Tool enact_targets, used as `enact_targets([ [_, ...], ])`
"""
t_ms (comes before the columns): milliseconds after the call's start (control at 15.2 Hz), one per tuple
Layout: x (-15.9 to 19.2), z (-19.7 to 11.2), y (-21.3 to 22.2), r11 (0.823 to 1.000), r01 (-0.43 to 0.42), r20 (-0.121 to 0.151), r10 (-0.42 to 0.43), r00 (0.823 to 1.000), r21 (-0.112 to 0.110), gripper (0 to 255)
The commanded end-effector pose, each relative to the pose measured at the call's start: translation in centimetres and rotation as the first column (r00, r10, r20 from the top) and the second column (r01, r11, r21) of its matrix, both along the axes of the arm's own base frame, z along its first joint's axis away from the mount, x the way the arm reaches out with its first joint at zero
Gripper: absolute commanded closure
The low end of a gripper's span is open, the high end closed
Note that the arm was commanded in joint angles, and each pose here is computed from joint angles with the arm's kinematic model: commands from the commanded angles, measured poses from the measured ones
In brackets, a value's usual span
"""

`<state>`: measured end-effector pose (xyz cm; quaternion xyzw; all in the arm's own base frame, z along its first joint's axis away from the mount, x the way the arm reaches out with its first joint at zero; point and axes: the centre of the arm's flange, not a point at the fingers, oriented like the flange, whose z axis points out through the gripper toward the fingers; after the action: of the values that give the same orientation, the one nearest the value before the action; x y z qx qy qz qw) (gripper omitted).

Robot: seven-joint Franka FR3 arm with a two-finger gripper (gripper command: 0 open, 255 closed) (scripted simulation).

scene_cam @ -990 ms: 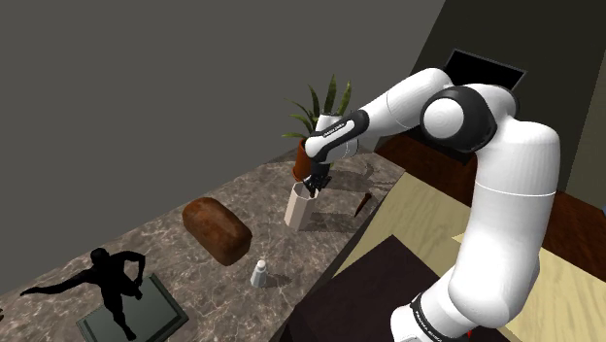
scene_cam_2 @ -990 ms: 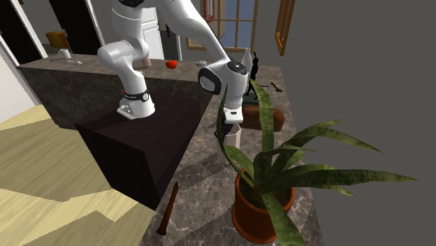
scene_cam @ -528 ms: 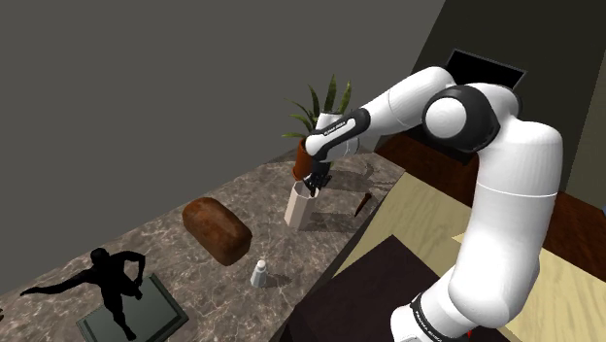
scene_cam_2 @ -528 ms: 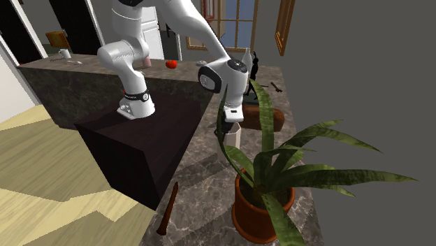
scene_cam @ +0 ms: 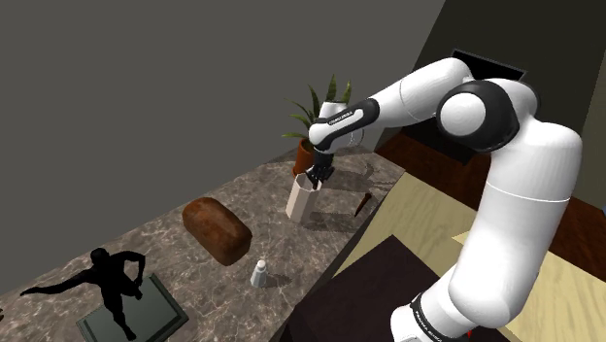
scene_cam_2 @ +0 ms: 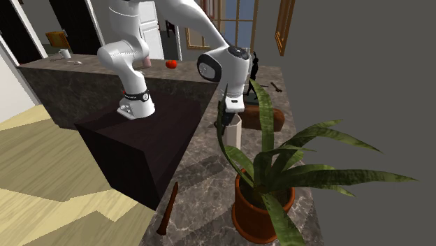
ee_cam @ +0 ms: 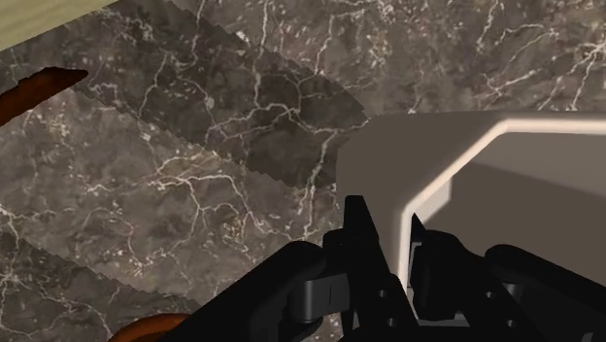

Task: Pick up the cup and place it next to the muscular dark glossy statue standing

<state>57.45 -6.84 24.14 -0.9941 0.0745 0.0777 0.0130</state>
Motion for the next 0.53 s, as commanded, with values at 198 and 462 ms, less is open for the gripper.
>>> enact_targets([
  [198,0.0,2.7,0.0,1.0,0.0,0.0,0.0,1.0,0.0,255],
  [462,0.0,4.8,0.0,1.0,0.0,0.0,0.0,1.0,0.0,255],
])
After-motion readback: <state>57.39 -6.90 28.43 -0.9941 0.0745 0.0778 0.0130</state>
